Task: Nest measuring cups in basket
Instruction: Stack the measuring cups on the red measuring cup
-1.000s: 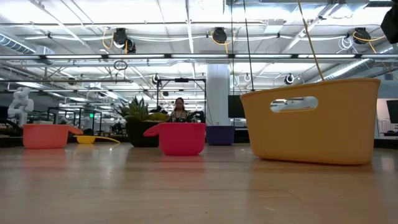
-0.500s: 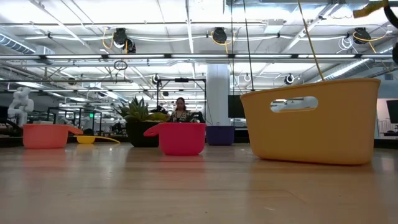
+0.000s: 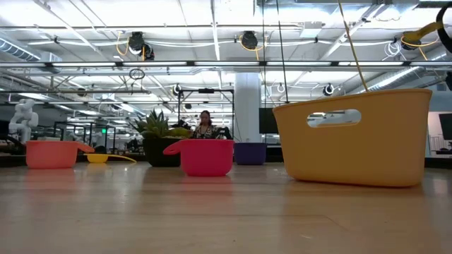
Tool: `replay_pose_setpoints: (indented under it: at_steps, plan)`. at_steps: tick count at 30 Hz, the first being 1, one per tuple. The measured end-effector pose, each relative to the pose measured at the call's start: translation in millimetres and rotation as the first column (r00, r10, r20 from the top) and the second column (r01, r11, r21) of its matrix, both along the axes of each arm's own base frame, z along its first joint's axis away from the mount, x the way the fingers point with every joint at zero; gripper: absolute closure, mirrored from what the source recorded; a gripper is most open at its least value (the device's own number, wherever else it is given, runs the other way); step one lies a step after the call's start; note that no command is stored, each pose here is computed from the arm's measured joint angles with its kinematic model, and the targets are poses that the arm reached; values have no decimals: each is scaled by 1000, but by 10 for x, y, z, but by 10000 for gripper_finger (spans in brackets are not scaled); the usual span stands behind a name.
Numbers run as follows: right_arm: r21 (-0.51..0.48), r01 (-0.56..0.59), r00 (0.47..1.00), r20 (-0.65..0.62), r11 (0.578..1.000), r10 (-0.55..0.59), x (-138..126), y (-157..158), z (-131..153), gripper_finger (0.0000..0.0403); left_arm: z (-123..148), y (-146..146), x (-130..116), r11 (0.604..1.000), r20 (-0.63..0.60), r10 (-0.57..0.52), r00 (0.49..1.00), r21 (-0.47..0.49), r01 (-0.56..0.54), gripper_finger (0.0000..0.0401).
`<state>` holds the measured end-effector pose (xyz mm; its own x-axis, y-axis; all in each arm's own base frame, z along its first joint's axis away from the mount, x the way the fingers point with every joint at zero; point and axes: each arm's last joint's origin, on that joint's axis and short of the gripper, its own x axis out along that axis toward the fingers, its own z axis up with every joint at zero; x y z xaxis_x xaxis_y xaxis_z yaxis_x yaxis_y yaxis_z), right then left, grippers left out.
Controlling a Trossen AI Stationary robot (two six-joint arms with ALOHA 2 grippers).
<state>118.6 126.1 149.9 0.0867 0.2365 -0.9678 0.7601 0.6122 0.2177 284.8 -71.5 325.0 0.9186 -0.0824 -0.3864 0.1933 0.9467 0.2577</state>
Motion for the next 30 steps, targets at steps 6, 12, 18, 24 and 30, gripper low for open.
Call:
replay_pose_setpoints:
  at_steps: [6,12,18,24,30]
  plan:
    - [-5,-49,999,14,999,49,1,1,-1,391,-11,5,-4,1000,-13,16,1000,-11,-16,308]
    - [-98,-64,998,4,993,65,-18,-43,32,393,-30,4,-14,999,-34,40,999,-19,-41,308]
    - [-313,-142,990,-53,939,132,-7,-87,500,393,-31,-39,-26,999,-35,26,999,-19,-27,309]
    - [-447,-193,980,-48,873,192,30,-98,1102,393,-26,-39,-25,996,-31,69,997,-54,-70,309]
    - [-601,-347,906,-16,720,424,262,-9,1533,393,1,-40,-13,991,-6,90,996,-100,-90,309]
